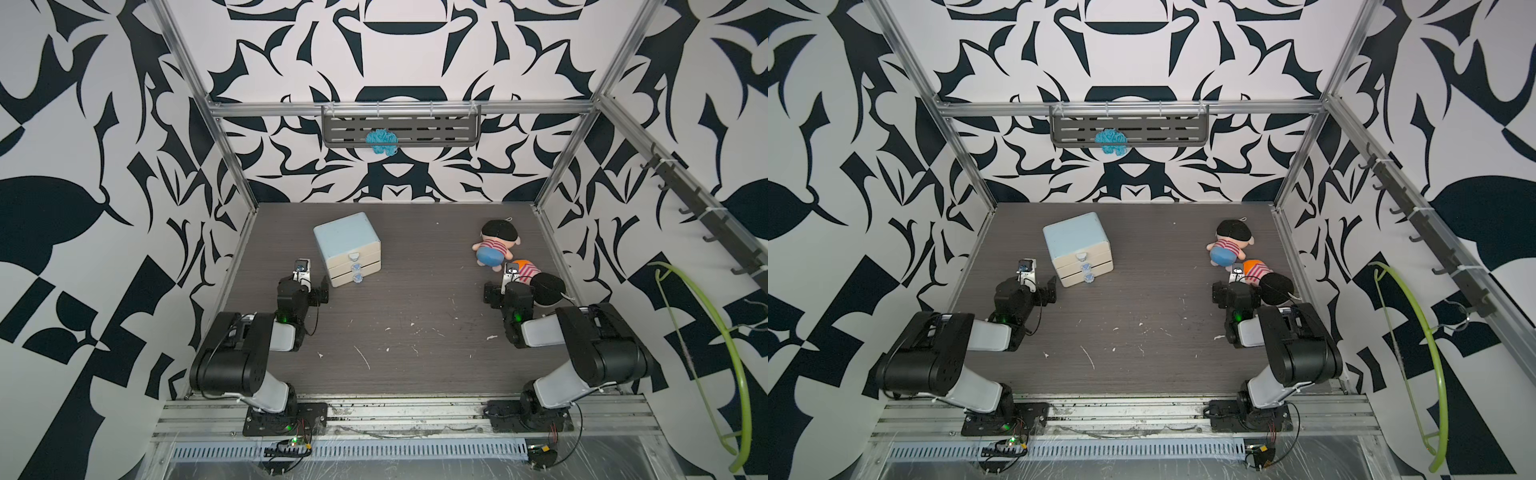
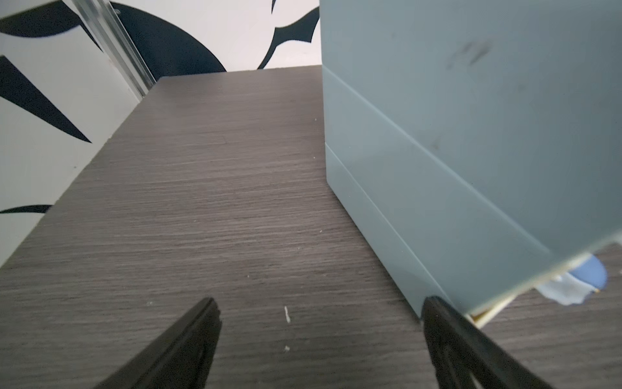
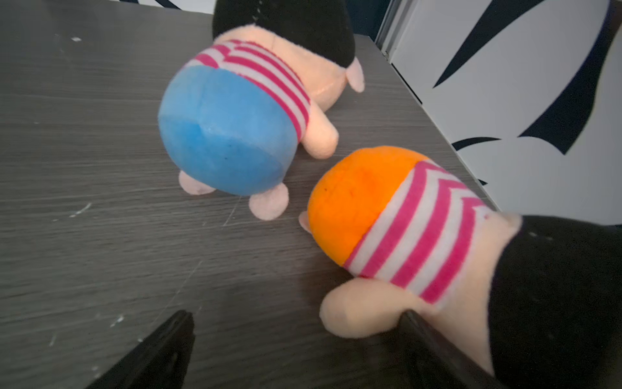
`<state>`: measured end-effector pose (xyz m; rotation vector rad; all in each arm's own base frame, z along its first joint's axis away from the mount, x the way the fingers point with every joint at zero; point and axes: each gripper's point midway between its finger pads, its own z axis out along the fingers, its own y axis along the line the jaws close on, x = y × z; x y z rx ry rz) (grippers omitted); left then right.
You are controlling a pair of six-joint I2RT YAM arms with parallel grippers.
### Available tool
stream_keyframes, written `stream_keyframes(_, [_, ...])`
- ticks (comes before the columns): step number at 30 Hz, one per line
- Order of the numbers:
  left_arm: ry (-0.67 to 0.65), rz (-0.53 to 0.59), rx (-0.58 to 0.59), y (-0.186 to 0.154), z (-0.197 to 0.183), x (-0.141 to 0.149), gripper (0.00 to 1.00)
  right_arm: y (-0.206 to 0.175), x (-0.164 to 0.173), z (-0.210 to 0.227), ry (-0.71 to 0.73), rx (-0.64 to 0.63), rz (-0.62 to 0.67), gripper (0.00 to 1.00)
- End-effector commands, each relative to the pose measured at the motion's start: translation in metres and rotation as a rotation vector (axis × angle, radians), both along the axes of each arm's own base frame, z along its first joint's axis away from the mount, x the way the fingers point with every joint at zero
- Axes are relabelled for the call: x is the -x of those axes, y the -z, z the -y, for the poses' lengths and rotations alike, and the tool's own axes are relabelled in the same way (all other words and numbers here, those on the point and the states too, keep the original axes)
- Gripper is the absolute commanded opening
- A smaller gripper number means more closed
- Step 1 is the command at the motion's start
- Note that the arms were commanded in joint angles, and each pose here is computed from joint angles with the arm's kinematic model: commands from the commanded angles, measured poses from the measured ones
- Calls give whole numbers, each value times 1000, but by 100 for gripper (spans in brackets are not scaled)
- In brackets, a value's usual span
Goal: Please put the sticky notes in the drawer by color
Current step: Reset both arms
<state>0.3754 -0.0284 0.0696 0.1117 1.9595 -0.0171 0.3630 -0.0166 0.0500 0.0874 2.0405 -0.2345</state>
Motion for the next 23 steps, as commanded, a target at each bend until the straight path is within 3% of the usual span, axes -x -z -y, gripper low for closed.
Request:
stream_keyframes(1, [-43,-1,61,-16,-11,-19,99,-26,-23,-11,-64,-42,73,99])
stream_keyframes(3, [-40,18,110,-18,-17,-21,99,-26,-24,-15,-98,-76,74,99])
stream_keyframes(23, [-43,-3,108,-16,-17,-19,99,-25,-24,-14,-97,-78,68,99])
